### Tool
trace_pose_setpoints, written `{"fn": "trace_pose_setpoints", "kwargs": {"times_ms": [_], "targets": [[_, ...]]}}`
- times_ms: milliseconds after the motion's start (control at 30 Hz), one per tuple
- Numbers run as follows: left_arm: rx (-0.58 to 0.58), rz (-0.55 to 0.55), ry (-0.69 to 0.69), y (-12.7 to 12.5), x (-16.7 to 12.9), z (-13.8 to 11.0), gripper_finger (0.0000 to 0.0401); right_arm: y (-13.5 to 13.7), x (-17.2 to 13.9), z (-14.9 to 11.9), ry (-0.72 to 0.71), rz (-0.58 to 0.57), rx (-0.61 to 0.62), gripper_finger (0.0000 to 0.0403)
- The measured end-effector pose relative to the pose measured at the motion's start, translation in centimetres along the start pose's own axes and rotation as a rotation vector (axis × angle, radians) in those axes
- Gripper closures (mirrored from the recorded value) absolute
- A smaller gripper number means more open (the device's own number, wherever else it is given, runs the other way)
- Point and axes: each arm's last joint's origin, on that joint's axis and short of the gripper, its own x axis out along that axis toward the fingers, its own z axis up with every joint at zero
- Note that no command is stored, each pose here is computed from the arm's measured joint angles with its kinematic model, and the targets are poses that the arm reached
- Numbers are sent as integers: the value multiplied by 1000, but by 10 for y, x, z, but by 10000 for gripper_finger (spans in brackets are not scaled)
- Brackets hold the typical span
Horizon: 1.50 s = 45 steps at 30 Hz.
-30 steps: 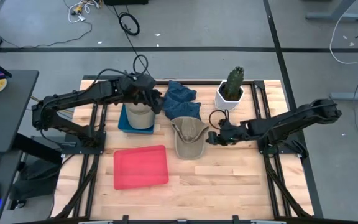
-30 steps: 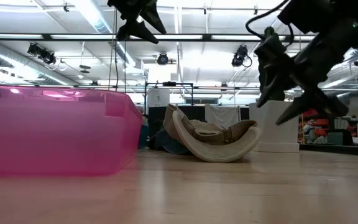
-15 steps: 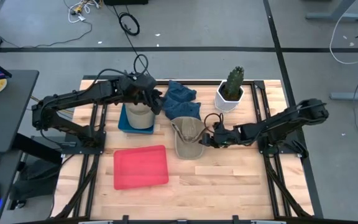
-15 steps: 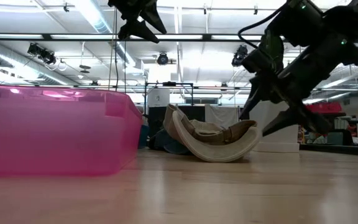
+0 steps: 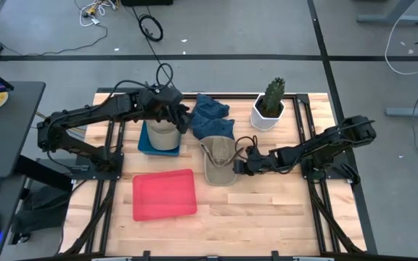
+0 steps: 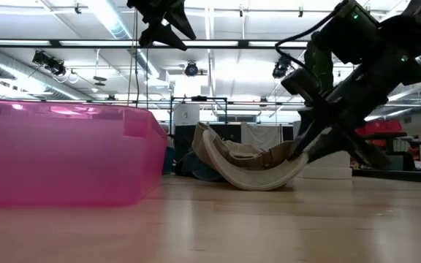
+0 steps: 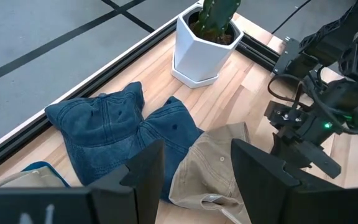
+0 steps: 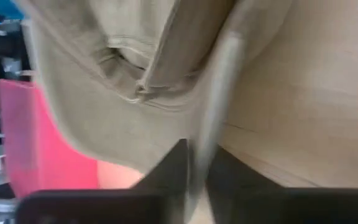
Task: Pick & Place hat
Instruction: Put the brown cap into the blue bin
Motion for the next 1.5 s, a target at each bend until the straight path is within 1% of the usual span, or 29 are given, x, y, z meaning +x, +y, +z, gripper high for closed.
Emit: {"fn": "trace_pose_setpoints", "kwargs": {"times_ms": [33, 67, 200, 267, 467, 567, 667, 733, 833, 900, 967, 1033, 1133, 1200, 1300, 1367, 1433, 1500], "targets": [[0, 0, 0, 0, 0, 0, 213, 1, 0, 0, -2, 12, -9, 375], [1, 3, -2, 0, 0, 0, 213, 3, 0, 0, -3, 29, -22, 387], [-1, 31, -21, 1, 0, 1, 213, 11, -6, 2, -8, 81, -39, 388], [0, 36, -22, 1, 0, 1, 213, 17, -14, 4, -12, 121, -58, 394], [12, 38, -22, 1, 0, 1, 213, 33, -51, 12, -32, 238, -100, 397], [51, 43, -29, 1, 0, 2, 213, 41, -73, 16, -44, 332, -155, 397], [146, 36, -48, 0, -1, 3, 213, 48, -95, 19, -29, 442, -223, 397], [251, 21, -82, -3, -6, 6, 213, 51, -109, 21, -16, 509, -268, 397], [423, -6, -170, -9, -19, 12, 213, 55, -128, 23, 10, 617, -311, 397], [543, -45, -269, -17, -28, 18, 213, 58, -140, 23, 28, 704, -348, 397], [672, -120, -330, -22, -34, 21, 213, 63, -150, 24, 37, 804, -379, 397], [801, -240, -429, -29, -41, 25, 213, 67, -159, 25, 55, 900, -406, 397], [934, -396, -580, -40, -49, 30, 213, 73, -167, 24, 89, 1016, -422, 397], [983, -455, -653, -46, -53, 32, 213, 76, -170, 24, 130, 1081, -426, 397], [1013, -478, -728, -53, -56, 34, 213, 78, -173, 22, 218, 1136, -417, 397], [1017, -486, -757, -57, -57, 35, 213, 79, -175, 21, 276, 1164, -407, 397], [1009, -497, -793, -62, -57, 36, 213, 81, -176, 21, 299, 1188, -394, 397], [989, -530, -791, -64, -57, 35, 213, 81, -175, 21, 329, 1186, -374, 397]]}}
